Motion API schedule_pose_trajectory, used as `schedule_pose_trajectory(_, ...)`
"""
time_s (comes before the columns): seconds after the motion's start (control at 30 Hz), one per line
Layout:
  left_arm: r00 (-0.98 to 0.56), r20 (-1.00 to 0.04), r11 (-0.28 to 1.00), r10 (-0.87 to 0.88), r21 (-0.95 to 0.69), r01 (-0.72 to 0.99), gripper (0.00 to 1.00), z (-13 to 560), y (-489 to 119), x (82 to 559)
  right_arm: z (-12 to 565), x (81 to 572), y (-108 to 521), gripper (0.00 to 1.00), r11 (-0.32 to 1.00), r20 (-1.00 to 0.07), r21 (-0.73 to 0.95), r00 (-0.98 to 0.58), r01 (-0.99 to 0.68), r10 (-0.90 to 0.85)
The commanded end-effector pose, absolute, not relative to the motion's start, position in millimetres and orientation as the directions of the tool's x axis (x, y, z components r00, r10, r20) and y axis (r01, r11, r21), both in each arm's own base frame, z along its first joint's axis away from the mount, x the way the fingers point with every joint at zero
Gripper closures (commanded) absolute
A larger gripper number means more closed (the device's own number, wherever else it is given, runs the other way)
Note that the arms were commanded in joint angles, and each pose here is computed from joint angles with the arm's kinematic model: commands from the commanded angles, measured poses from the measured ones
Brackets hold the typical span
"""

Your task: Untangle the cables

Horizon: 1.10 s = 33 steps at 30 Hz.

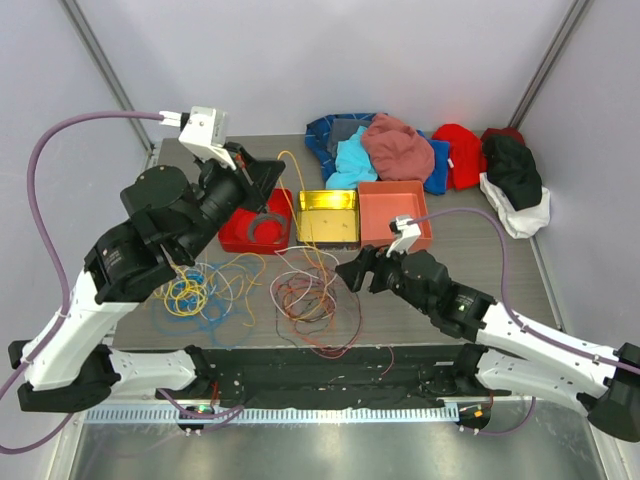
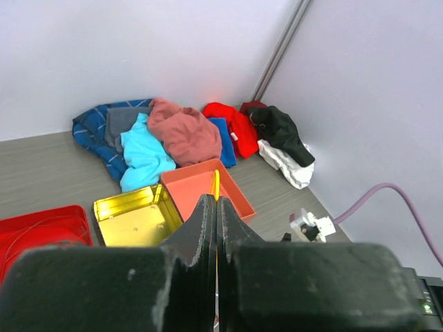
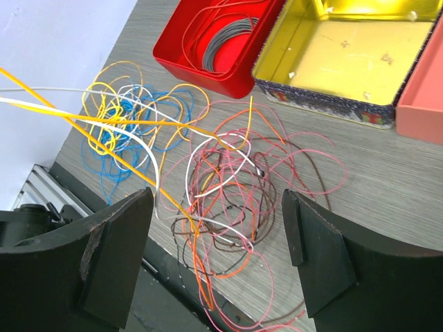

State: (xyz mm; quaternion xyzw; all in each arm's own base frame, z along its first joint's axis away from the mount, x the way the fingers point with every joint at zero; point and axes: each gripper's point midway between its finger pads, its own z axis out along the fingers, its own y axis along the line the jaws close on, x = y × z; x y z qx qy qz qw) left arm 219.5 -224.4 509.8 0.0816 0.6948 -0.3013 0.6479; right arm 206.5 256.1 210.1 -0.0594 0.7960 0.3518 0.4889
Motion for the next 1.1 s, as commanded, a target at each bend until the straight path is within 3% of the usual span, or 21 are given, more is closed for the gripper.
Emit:
schedule_pose_trajectory(0.0, -0.100, -0.955, 0.786, -0.278, -0.286, 0.548, 1.00, 534, -223, 213, 257, 214, 271, 0.16, 0.668, -0.822, 0.557, -0.443, -0.493, 0.358)
schedule_pose_trajectory(0.33, -0.110, -0.962, 0.787, -0.252, -0.269, 0.555, 1.00, 529, -230, 215, 293, 221, 298, 0.18, 0.624, -0.850, 0.524, -0.409, -0.580, 0.333)
schedule_pose_trajectory(0.43, -0.110, -0.962, 0.787, -0.252, -0.269, 0.555, 1.00, 529, -230, 215, 277, 232, 302, 0.33, 0.674, -0.850, 0.510, -0.432, -0.535, 0.301)
schedule_pose_trajectory(0.47, -0.108, -0.962, 0.788, -0.252, -0.268, 0.554, 1.00, 529, -229, 215, 269, 233, 301, 0.47, 0.693, -0.849, 0.504, -0.446, -0.515, 0.285)
schedule_pose_trajectory(0.63, -0.086, -0.962, 0.796, -0.258, -0.262, 0.546, 1.00, 536, -222, 215, 238, 227, 299, 0.55, 0.711, -0.830, 0.505, -0.501, -0.489, 0.245)
schedule_pose_trajectory(0.67, -0.083, -0.963, 0.796, -0.258, -0.260, 0.547, 1.00, 537, -222, 214, 227, 226, 294, 0.64, 0.718, -0.823, 0.511, -0.510, -0.473, 0.250)
schedule_pose_trajectory(0.7, -0.083, -0.963, 0.797, -0.256, -0.259, 0.545, 1.00, 537, -222, 215, 223, 225, 291, 0.64, 0.722, -0.821, 0.514, -0.510, -0.464, 0.257)
schedule_pose_trajectory(0.77, -0.082, -0.964, 0.798, -0.255, -0.257, 0.545, 1.00, 537, -222, 215, 220, 220, 284, 0.57, 0.720, -0.817, 0.521, -0.511, -0.459, 0.266)
schedule_pose_trajectory(0.83, -0.083, -0.964, 0.797, -0.253, -0.256, 0.547, 1.00, 536, -223, 215, 223, 217, 280, 0.38, 0.711, -0.817, 0.529, -0.505, -0.463, 0.279)
schedule_pose_trajectory(1.07, -0.095, -0.963, 0.790, -0.254, -0.263, 0.553, 1.00, 533, -229, 217, 215, 213, 277, 0.39, 0.707, -0.814, 0.530, -0.513, -0.468, 0.270)
